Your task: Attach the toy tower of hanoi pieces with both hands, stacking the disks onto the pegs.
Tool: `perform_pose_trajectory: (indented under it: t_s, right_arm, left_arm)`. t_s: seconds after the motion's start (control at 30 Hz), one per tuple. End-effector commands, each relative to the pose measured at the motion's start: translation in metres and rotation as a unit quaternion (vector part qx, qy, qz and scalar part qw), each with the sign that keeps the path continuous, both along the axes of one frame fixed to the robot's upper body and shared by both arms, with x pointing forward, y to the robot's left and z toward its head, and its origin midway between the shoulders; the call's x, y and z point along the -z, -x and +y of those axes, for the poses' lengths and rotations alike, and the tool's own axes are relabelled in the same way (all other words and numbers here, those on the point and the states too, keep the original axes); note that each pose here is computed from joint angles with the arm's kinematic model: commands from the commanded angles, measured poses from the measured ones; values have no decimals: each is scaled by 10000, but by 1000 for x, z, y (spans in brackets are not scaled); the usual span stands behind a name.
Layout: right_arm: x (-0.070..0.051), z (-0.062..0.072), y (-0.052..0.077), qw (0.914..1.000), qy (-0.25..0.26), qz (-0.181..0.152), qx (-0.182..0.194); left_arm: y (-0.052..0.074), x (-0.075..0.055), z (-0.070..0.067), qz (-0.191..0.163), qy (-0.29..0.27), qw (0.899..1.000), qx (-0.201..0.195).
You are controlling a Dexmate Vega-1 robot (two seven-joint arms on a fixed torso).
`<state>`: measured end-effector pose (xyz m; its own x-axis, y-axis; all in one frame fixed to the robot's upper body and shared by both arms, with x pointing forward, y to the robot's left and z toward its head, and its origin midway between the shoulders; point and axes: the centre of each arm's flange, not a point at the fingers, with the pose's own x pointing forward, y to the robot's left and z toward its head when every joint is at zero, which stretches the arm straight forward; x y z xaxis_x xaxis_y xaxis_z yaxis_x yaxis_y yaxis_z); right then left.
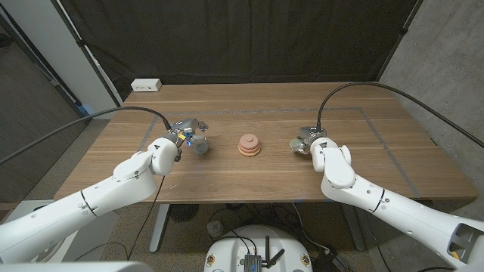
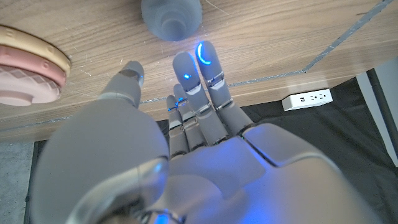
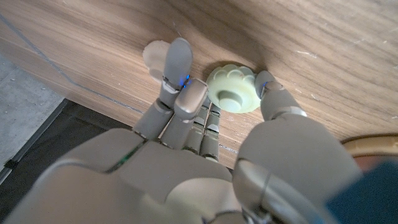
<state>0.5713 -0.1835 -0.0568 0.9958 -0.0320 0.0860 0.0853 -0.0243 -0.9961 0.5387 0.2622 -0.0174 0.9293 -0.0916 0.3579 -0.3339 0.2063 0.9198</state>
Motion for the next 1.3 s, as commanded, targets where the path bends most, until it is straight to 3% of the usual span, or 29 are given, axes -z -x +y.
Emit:
perform_pose_trajectory:
  t_s: [0.03,1.03,1.3]
  right_arm:
    - [-11,-2,5,9992,-225,-218,-237]
    - [-45,9,36,9982,-138,-400,-419]
    - [-47,10,40,9976,-107,-431,-533]
  left_arm:
    - [-1,-3,0,-29,-21,10000,18]
    - [0,-4,1,-42,-24,10000,20]
    - [0,-4,-1,-56,-1,10000,38]
